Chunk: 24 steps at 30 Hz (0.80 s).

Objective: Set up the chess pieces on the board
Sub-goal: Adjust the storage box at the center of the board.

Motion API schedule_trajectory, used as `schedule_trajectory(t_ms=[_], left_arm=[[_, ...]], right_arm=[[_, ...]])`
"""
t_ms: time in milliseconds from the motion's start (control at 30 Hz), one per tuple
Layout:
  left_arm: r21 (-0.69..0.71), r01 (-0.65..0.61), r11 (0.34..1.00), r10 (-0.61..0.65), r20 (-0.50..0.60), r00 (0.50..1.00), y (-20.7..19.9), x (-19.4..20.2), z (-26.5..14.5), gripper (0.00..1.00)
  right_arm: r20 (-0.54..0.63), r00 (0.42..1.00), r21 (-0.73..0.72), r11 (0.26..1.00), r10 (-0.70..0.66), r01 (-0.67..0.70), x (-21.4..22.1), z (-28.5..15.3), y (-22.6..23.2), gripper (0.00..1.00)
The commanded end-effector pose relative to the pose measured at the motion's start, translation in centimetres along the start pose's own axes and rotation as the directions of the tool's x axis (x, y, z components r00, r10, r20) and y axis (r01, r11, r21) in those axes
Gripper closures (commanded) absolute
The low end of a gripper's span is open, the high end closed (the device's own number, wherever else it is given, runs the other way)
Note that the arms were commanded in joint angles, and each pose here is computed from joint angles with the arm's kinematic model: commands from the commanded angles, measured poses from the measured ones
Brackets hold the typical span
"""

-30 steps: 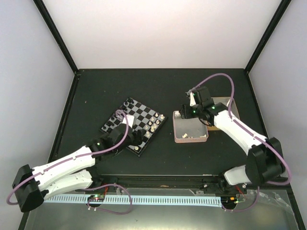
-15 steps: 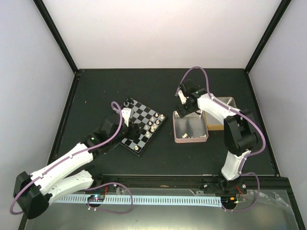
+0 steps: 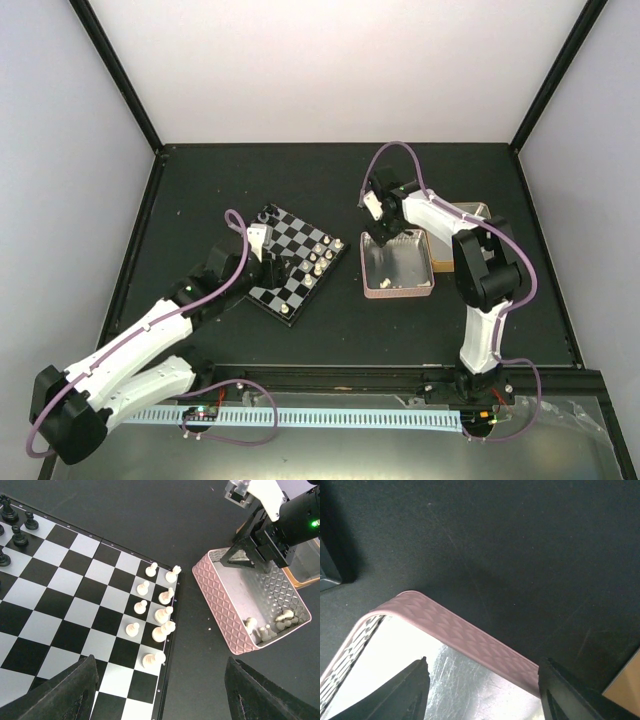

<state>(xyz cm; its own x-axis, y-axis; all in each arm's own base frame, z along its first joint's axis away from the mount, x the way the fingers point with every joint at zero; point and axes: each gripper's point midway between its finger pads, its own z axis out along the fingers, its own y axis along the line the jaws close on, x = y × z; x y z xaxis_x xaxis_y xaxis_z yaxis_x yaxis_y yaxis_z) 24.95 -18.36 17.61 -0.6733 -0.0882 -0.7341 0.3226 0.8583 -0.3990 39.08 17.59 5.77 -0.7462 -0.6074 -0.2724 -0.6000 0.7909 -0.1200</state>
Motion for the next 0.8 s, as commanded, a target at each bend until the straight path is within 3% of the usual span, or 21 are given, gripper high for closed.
schedule_trajectory(t_ms=[0, 233, 600, 767], left_arm=[[0.027, -0.002, 1.000, 0.001, 0.028, 1.000, -0.4, -0.8, -0.4, 0.29], [0.025, 0.008, 1.000, -0.009, 0.024, 1.000, -0.2, -0.6, -0.5, 0.30], [0.027, 0.010, 1.000, -0.011, 0.016, 1.000, 0.0, -0.1, -0.3, 0.30], [0.027, 0.012, 1.000, -0.012, 0.013, 1.000, 0.0, -0.1, -0.2, 0.30]], right_arm=[[-0.033, 0.998, -0.024, 0.999, -0.049, 0.049, 0.6, 0.3, 0.2, 0.43], [-0.060, 0.998, -0.015, 0.999, -0.031, 0.030, 1.3, 0.5, 0.1, 0.63], [-0.023, 0.997, 0.003, 0.997, 0.072, -0.072, 2.6, -1.0, 0.3, 0.77], [-0.058, 0.986, 0.032, 0.988, 0.153, -0.152, 4.7, -1.6, 0.3, 0.82]])
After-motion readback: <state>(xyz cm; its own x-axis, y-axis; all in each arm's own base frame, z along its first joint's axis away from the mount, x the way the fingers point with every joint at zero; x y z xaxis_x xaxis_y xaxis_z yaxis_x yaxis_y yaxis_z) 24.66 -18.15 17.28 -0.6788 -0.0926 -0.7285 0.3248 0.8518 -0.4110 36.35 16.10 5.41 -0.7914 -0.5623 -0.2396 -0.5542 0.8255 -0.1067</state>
